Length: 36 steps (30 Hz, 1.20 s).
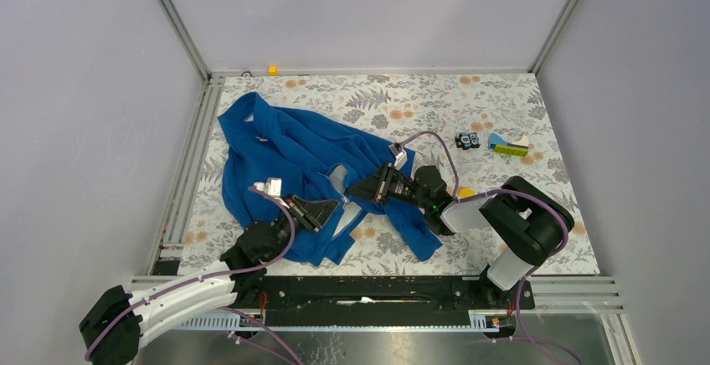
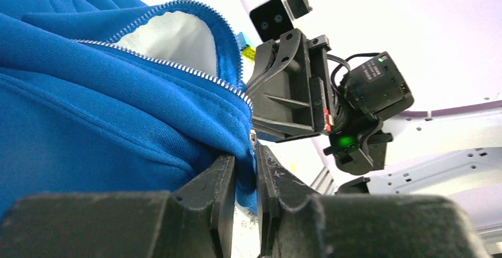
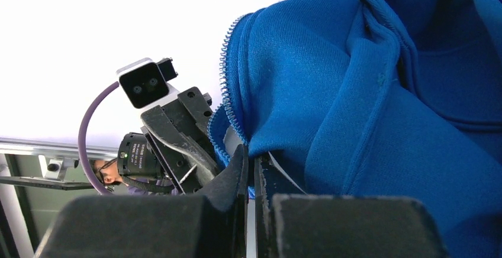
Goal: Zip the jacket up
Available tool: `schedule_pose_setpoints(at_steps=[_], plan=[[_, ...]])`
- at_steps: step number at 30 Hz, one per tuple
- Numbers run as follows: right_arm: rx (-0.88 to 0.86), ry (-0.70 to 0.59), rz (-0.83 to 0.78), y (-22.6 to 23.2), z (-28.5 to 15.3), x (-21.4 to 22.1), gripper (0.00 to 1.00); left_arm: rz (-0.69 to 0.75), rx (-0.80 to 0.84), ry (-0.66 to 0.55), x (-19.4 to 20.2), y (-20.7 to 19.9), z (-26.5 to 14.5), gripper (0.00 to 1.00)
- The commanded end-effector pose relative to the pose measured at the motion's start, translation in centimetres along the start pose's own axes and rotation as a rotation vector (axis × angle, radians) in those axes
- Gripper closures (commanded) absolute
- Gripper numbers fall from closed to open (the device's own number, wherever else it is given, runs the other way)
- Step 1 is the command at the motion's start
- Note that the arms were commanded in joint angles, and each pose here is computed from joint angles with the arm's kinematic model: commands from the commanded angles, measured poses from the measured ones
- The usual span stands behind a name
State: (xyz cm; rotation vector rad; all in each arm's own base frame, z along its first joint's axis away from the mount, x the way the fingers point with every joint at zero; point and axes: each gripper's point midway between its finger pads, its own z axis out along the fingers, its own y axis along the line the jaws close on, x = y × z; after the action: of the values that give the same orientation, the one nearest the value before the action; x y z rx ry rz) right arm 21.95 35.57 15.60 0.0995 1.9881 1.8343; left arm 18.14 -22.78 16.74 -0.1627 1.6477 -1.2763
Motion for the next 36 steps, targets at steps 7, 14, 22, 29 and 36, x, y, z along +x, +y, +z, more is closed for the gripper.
schedule_pose_setpoints(at_steps=[7, 14, 22, 29, 36], plan=[[-0.111, -0.011, -0.091, 4.2, 0.5, -0.4, 1.0, -0.051, 0.075, 0.019, 0.9, -0.6, -0.8, 0.78], [-0.102, -0.012, -0.058, 4.5, 0.9, -0.5, 1.0, 0.006, 0.05, 0.062, 1.6, -0.4, -0.2, 0.94], [-0.094, -0.028, -0.011, 5.4, 1.4, -1.2, 1.0, 0.083, 0.037, 0.097, 2.1, -0.1, 0.3, 1.0], [-0.177, 0.019, 0.042, 7.0, 2.1, -0.9, 1.0, 0.081, 0.057, 0.169, 3.6, -0.1, 0.3, 1.0], [-0.178, 0.037, 0.07, 7.0, 2.3, -0.6, 1.0, 0.111, 0.079, 0.251, 4.9, -0.4, 0.7, 1.0]])
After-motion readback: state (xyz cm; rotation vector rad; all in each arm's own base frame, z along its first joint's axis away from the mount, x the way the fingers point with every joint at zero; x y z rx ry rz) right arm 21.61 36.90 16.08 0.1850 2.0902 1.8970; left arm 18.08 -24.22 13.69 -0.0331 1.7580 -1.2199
